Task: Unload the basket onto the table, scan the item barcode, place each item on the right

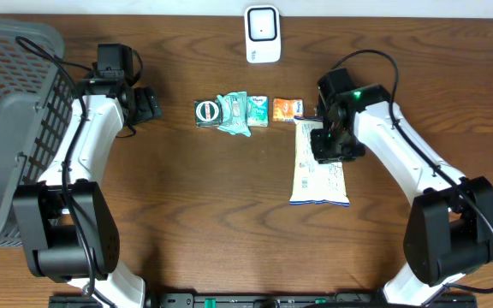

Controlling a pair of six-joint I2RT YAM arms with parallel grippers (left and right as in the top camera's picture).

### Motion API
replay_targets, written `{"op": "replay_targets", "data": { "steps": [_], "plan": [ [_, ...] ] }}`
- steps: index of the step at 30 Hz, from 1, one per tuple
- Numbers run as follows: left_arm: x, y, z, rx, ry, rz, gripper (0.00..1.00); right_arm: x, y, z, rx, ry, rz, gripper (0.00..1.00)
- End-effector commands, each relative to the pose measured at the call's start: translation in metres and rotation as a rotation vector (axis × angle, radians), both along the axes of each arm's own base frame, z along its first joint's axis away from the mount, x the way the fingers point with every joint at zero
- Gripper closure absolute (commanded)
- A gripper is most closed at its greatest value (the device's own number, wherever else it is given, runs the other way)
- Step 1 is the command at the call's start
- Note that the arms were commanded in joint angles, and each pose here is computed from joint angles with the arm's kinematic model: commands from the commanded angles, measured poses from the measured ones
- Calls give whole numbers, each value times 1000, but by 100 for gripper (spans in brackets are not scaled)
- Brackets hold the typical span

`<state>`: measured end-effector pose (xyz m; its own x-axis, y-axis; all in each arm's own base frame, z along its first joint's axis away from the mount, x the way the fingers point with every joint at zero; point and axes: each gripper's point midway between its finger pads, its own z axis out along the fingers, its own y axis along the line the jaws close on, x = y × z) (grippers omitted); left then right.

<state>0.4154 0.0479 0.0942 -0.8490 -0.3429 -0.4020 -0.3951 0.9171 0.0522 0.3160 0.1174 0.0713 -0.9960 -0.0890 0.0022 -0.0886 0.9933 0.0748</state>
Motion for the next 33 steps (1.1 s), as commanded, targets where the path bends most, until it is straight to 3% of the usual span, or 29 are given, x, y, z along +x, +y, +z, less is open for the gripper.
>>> {"op": "replay_targets", "data": {
  "steps": [1,9,18,24,33],
  "plan": [
    [-2,1,-2,10,10,-13,2,-16,13,-1,70,67,10,68],
    [-2,1,-2,10,10,-13,2,-38,28,-38,63,79,71,66],
    [-2,1,-2,10,10,-13,3,-49,27,-61,36,78,12,69],
    [-2,1,-2,10,9,-13,2,-46,15,-38,-22,100,-4,62],
    [-2,1,-2,10,10,-13,2,-11,22,18,-21,8,93,49]
  ]
}}
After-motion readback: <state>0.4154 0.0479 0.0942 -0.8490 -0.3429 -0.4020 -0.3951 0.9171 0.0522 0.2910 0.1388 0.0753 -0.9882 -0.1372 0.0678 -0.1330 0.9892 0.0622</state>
